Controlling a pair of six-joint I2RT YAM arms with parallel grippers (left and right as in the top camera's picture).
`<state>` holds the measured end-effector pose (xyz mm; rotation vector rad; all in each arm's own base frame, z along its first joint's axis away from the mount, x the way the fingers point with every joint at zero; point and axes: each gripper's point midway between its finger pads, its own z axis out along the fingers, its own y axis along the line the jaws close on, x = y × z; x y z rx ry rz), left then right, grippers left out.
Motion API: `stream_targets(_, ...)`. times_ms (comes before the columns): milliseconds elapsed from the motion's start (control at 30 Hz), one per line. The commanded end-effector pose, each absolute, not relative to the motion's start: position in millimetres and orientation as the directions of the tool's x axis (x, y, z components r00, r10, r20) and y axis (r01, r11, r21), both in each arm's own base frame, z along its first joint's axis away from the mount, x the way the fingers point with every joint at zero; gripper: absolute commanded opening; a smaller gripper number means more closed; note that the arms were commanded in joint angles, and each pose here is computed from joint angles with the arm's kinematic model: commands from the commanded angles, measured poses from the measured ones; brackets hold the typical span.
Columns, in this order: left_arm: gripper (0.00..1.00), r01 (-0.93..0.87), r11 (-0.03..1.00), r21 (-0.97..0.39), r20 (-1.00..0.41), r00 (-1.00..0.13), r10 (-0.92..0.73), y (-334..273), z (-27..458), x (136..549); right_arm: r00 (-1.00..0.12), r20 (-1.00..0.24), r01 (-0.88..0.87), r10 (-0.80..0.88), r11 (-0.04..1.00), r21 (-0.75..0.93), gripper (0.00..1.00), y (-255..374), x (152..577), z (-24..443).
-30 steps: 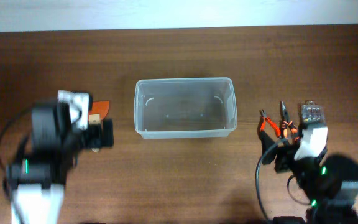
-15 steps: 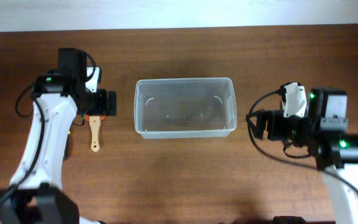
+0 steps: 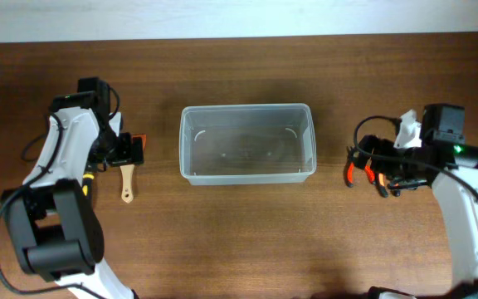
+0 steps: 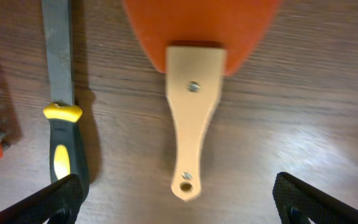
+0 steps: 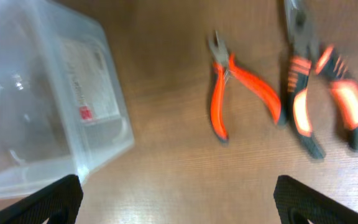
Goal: Pack container
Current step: 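Lower the left gripper onto the orange scraper's wooden handle and grasp it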
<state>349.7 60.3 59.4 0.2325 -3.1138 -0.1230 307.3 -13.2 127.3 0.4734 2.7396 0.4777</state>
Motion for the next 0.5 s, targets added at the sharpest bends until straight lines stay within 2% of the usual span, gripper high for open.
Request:
stream_targets(0, 1.00, -0.202, 0.977, 0.066, 0.043, -0.978, -0.205, 73, 41, 352, -0.901, -0.187, 0.306, 0.391, 0.880, 0.364, 0.99, -16, 306, 116)
stream_targets(133, 1.00, -0.203, 0.978, 0.042, 0.067, -0.976, -0.206, 74, 15, 357, -0.911, -0.123, 0.329, 0.393, 0.874, 0.357, 0.99, -15, 303, 101)
stream_targets(200, 0.97, -0.200, 0.979, 0.042, 0.069, -0.977, -0.202, 74, 8, 360, -0.913, -0.106, 0.335, 0.394, 0.873, 0.355, 0.99, -15, 302, 97)
stream_targets(467, 0.90, -0.114, 0.991, 0.075, 0.087, -0.989, -0.120, 61, -6, 363, -0.913, -0.105, 0.335, 0.394, 0.872, 0.355, 0.99, -15, 303, 96)
